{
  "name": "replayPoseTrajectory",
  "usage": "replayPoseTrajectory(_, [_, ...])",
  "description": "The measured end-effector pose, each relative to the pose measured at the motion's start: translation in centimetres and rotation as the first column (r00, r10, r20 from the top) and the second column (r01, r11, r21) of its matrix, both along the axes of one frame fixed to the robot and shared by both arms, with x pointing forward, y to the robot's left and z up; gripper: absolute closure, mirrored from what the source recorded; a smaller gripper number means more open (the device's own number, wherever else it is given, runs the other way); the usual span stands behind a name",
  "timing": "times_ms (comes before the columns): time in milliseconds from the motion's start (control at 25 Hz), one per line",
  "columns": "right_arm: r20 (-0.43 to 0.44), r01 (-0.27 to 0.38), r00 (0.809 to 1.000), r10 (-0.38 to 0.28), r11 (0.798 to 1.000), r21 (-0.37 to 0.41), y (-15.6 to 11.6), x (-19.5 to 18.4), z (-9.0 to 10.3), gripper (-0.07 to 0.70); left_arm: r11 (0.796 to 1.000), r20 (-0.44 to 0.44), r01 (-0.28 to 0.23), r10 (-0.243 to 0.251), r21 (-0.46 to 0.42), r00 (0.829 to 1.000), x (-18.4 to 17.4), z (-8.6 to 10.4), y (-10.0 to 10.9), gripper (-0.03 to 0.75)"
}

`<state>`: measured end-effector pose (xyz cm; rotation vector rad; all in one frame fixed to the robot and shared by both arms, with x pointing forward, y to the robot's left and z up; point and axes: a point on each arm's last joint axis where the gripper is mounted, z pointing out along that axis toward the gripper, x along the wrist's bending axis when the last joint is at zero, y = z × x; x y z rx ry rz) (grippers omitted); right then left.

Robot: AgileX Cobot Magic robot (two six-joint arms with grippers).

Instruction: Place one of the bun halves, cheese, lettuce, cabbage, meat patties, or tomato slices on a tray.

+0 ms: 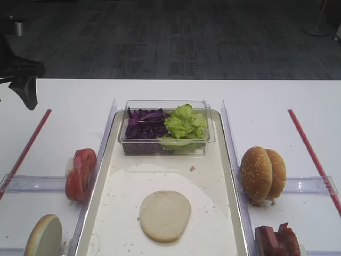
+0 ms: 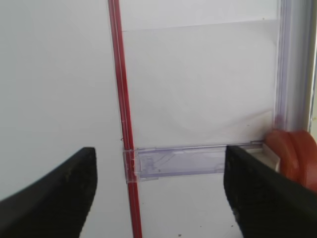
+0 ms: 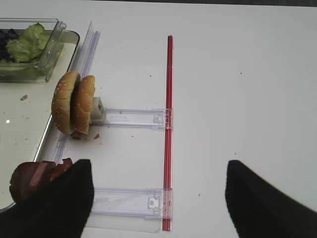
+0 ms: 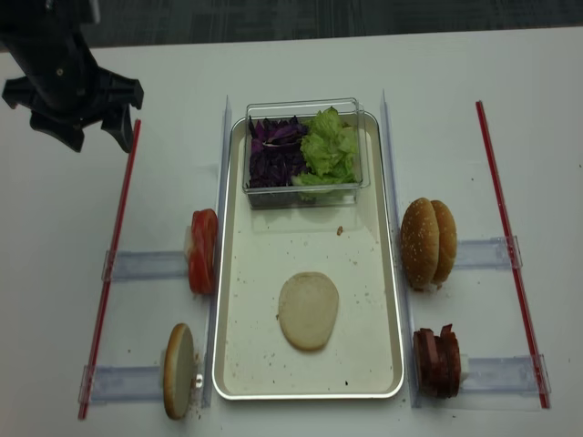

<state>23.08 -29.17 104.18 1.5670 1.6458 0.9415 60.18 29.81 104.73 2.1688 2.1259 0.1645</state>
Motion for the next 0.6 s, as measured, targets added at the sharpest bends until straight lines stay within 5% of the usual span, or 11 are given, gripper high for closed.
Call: replayPoseTrajectory(600, [0.0,0.002,1.0,-0.002,1.0,0.003,0.0,0.0,0.0,0.061,1.0,0.123,0.007,-0.005,-0.011,0.992,-3.3,4.7,-0.1,0.223])
